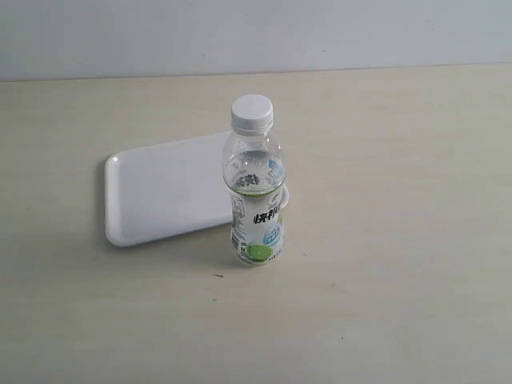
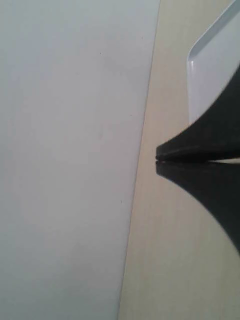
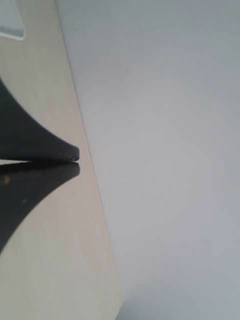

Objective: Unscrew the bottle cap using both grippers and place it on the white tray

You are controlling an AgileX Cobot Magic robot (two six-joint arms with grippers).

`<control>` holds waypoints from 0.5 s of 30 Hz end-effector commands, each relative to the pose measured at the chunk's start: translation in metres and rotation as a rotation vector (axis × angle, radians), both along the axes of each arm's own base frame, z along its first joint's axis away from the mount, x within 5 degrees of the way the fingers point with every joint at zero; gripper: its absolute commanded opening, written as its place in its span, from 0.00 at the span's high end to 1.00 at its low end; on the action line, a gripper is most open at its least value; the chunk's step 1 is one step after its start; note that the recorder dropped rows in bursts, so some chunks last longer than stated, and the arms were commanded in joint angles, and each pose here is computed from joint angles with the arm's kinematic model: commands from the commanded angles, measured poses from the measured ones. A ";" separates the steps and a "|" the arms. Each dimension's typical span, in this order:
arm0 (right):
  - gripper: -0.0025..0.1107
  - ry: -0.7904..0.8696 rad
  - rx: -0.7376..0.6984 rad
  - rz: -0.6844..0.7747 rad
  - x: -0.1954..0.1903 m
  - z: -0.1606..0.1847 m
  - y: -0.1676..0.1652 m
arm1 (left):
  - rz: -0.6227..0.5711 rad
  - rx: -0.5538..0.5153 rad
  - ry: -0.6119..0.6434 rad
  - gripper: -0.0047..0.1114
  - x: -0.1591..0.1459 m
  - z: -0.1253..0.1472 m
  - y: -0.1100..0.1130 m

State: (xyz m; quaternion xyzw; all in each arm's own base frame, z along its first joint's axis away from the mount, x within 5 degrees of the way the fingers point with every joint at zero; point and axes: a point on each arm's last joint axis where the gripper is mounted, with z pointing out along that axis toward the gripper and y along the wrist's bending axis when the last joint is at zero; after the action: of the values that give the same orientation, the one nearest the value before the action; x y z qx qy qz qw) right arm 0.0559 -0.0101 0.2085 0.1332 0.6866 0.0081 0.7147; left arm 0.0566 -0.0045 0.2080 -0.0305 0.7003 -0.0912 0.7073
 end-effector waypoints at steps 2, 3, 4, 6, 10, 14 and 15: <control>0.98 -0.017 -0.014 0.002 0.000 0.001 0.000 | 0.003 0.002 -0.013 0.96 0.000 0.000 0.000; 0.98 -0.054 -0.021 0.000 -0.001 0.004 0.000 | 0.003 0.002 -0.013 0.96 0.000 0.000 0.000; 0.98 -0.105 -0.028 -0.003 -0.001 0.009 0.000 | 0.003 0.002 -0.013 0.96 0.000 0.000 0.000; 0.98 -0.210 0.012 -0.001 -0.003 0.017 0.000 | 0.003 0.002 -0.013 0.96 0.000 0.000 0.000; 0.98 -0.352 0.050 0.006 -0.006 0.029 0.000 | 0.003 0.002 -0.013 0.96 0.000 0.000 0.000; 0.98 -0.500 0.114 0.022 -0.011 0.040 -0.001 | 0.003 0.002 -0.013 0.96 0.000 0.000 0.000; 0.98 -0.503 0.150 0.031 -0.011 0.039 -0.001 | 0.003 0.002 -0.013 0.96 0.000 0.000 0.000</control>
State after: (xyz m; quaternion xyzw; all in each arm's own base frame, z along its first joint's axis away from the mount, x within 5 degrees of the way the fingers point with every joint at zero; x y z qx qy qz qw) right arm 0.0472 -0.0111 0.2447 0.1550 0.5163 0.0675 0.8396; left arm 0.0566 -0.0045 0.2080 -0.0305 0.7003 -0.0912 0.7073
